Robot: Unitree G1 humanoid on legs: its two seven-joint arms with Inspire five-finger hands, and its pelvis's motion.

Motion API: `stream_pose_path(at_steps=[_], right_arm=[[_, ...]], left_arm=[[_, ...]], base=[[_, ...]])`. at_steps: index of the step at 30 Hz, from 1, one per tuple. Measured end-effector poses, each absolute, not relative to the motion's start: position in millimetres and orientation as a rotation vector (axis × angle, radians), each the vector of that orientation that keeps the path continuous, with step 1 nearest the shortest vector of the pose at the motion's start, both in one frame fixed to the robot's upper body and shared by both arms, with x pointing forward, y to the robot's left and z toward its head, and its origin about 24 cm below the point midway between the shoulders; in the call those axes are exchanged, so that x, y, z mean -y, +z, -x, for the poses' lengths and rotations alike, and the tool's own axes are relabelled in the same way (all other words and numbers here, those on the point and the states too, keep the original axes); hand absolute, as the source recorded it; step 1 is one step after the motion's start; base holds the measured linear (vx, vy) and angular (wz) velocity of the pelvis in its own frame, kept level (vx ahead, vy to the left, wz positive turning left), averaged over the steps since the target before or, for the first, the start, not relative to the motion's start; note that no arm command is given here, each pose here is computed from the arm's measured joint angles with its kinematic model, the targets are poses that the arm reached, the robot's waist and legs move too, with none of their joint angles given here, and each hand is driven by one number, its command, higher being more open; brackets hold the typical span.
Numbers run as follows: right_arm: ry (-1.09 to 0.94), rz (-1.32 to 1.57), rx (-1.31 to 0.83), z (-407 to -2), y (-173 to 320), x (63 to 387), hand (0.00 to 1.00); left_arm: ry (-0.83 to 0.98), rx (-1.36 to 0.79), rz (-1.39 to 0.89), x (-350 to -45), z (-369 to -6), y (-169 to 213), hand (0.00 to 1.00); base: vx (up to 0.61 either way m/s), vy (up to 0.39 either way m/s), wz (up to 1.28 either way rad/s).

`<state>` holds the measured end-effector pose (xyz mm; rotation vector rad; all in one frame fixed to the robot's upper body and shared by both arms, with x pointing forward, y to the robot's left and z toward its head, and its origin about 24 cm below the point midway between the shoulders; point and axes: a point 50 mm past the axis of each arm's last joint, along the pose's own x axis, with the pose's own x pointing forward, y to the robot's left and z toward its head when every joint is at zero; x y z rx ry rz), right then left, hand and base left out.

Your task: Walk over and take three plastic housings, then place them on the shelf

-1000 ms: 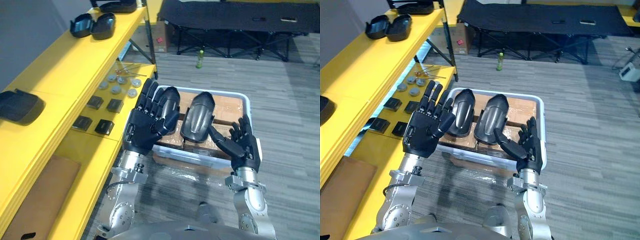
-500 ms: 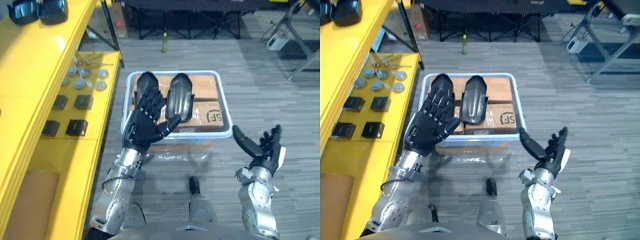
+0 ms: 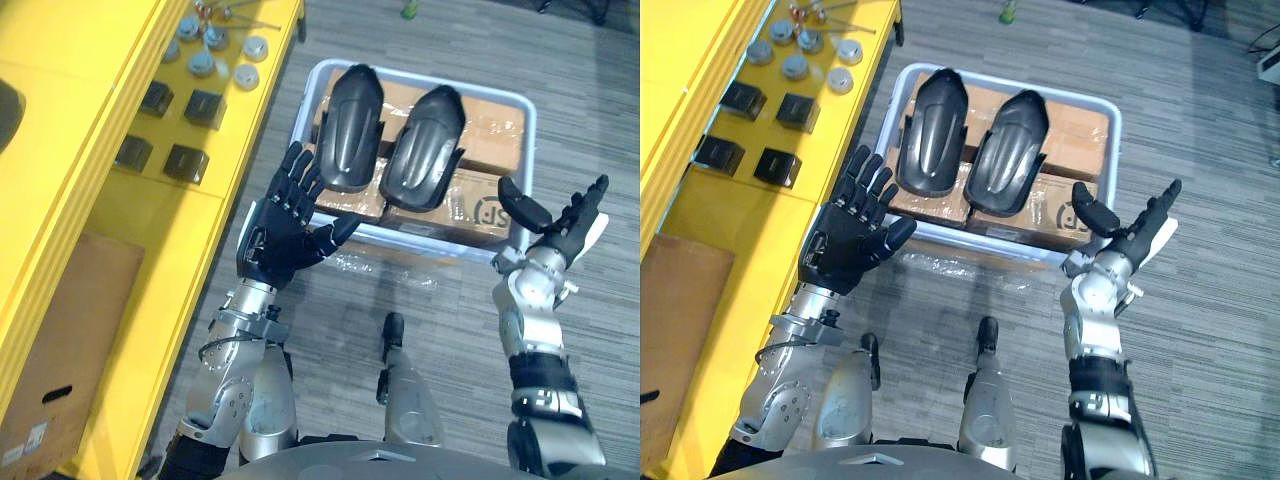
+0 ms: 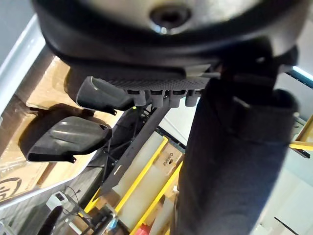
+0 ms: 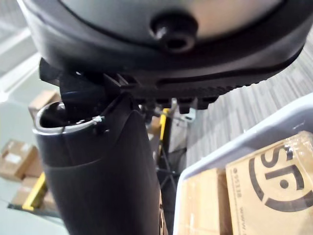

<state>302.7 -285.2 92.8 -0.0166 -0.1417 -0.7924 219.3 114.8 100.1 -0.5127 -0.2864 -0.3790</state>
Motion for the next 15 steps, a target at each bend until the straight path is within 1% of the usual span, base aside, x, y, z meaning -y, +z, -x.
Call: stream_pose_path(at_steps=[7,12,15], right_arm=[[-0.773,0.156,0.112,-334,120,301,1.00],[-0.799,0.272,0.165,-349,160,317,1.00],[-0.815,0.319,0.174,-354,180,327,1.00]], left_arm=[[-0.423,0.251,0.505,-104,-227,94,1.00],[-0.399,0.165,0.532,-101,-232,76,1.00],[-0.363,0.114,0.602,-105,-232,66,1.00]], base=[[0.00,0.008,0.17],[-0.01,0.010,0.11],[-0.04,0.002,0.08]])
